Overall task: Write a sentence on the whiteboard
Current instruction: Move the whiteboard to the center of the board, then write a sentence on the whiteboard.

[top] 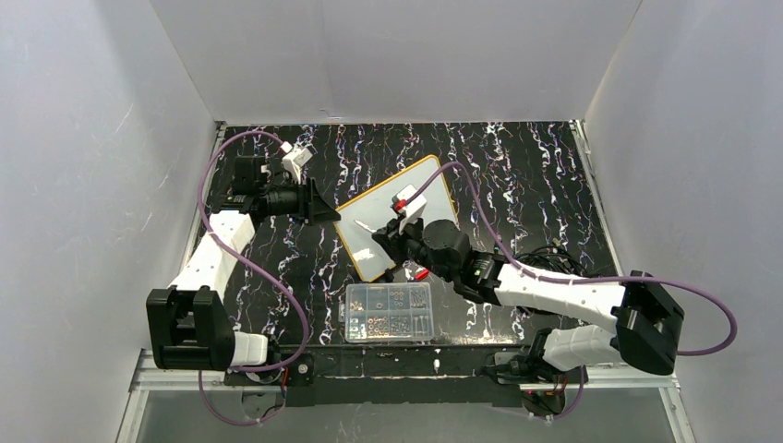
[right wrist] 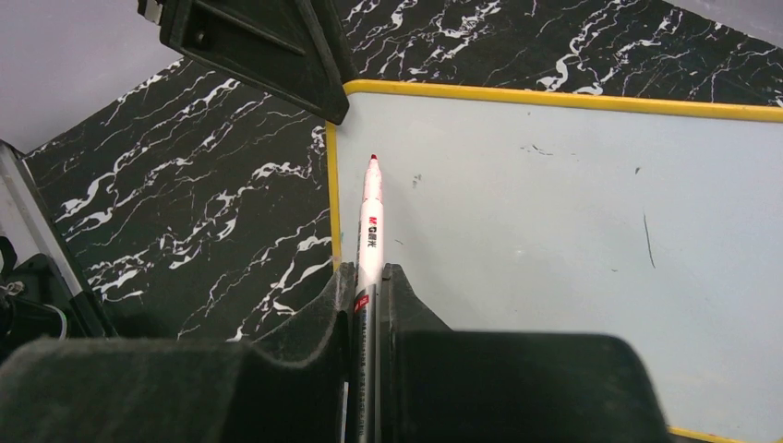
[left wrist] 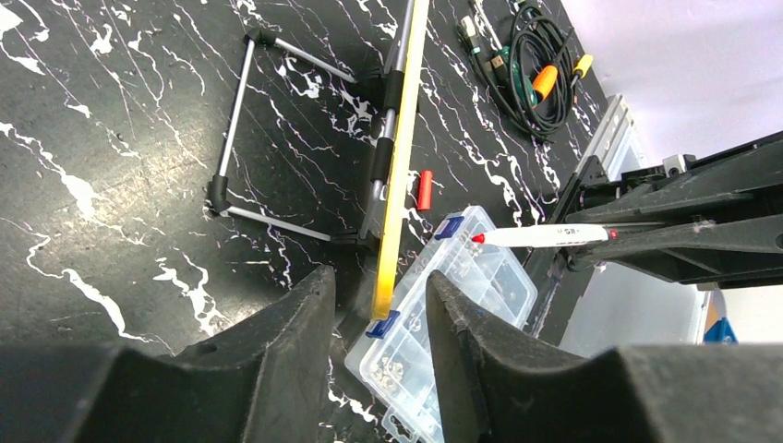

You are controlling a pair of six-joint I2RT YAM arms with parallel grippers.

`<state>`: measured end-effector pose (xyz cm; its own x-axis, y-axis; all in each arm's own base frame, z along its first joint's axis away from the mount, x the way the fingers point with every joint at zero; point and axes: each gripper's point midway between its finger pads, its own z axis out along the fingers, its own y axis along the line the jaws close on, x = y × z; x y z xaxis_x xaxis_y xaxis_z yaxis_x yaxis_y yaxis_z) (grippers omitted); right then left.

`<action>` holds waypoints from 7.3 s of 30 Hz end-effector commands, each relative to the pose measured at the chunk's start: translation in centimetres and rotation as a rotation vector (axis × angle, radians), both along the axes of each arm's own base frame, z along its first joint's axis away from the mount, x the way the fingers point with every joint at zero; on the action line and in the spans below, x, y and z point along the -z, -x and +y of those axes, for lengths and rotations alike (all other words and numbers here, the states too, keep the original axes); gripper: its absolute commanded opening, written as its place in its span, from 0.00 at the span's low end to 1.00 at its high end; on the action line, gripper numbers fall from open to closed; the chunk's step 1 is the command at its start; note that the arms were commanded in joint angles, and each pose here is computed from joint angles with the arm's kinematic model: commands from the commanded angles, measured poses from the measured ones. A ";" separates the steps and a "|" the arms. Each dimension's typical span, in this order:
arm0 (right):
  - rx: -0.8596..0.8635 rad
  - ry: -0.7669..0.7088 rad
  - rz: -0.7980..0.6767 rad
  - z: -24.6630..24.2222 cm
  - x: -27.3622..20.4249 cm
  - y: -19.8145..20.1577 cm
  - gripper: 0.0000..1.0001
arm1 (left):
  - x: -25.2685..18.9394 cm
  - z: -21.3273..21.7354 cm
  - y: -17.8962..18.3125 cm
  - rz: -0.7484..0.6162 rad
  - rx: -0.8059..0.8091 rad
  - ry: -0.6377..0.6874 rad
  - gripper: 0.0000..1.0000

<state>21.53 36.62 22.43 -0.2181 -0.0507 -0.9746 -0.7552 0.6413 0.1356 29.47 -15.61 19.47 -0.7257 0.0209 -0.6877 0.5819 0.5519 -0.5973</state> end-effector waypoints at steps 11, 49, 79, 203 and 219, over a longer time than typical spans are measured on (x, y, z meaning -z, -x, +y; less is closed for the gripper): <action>0.007 -0.074 -0.092 3.0 -3.7 -1.0 0.01 | -0.5 0.0 0.7 -0.044 0.037 0.001 0.19; 0.030 0.021 -0.063 3.7 0.4 -1.5 0.01 | -0.6 0.0 1.0 -0.094 0.053 -0.029 0.00; 0.073 -0.002 -0.088 2.3 -1.3 -0.2 0.01 | -0.8 0.1 1.0 -0.099 0.049 -0.035 0.00; 0.121 0.066 -0.074 1.6 0.9 0.0 0.01 | -1.1 0.0 1.1 -0.105 0.060 -0.026 0.00; 0.175 0.047 -0.161 2.2 -1.4 -1.3 0.01 | -1.1 0.0 1.1 -0.105 0.061 -0.027 0.00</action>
